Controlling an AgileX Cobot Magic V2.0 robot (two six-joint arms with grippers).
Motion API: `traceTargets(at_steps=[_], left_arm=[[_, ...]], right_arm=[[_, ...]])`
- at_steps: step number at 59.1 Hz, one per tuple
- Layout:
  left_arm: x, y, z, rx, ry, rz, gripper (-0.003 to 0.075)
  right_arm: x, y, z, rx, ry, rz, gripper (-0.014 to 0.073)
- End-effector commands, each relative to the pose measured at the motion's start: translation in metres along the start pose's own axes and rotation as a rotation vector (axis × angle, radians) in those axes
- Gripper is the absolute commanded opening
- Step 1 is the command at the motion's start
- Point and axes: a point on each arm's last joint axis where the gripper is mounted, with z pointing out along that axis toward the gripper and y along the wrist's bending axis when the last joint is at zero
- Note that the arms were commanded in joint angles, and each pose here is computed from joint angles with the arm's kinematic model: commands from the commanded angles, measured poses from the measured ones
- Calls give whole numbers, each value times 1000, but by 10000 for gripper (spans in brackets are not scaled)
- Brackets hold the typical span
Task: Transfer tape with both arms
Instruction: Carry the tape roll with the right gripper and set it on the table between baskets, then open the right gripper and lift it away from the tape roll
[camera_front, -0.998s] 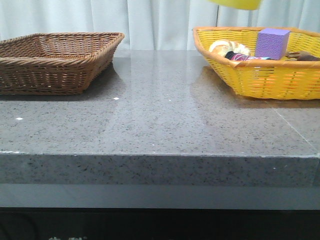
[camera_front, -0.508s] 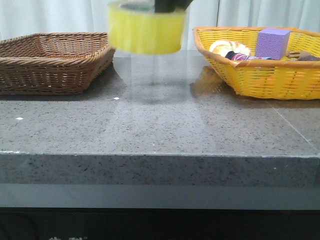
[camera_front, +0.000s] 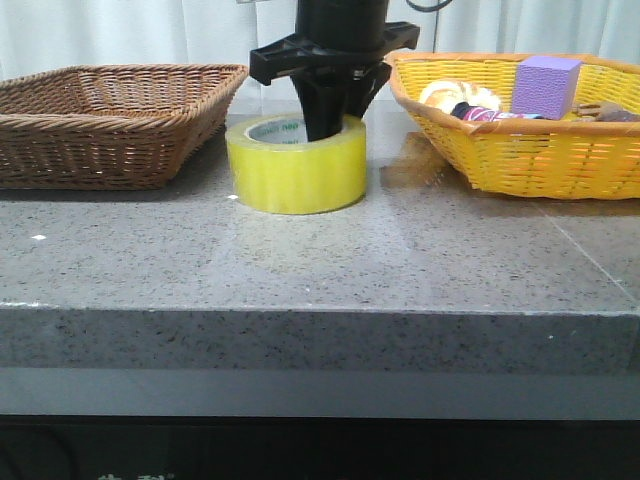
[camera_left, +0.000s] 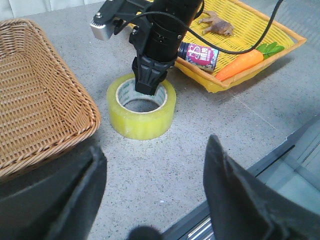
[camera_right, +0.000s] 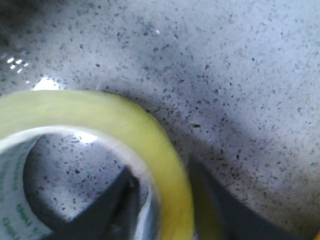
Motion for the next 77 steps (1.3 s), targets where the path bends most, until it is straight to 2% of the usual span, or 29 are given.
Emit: traceTargets(at_steps=[1, 7, 20, 26, 36, 55, 77], left_arm=[[-17, -2, -6, 13, -108, -10, 418], [-17, -2, -6, 13, -108, -10, 418], [-17, -1, -6, 6, -108, 1, 418], [-17, -1, -6, 5, -108, 2, 418], [-17, -1, -6, 5, -108, 2, 418], [-17, -1, -6, 5, -108, 2, 418], [-15, -1, 13, 2, -45, 0, 418]], right_arm=[[-2, -5, -46, 18, -80, -1, 433], [-4, -5, -66, 7, -125, 22, 444], [5, 2, -150, -92, -335, 73, 444], [17, 4, -184, -118, -426, 92, 444], [43, 7, -213, -128, -524, 110, 444], [124, 17, -234, -152, -718, 169, 444], [221, 27, -225, -126, -841, 196, 444]])
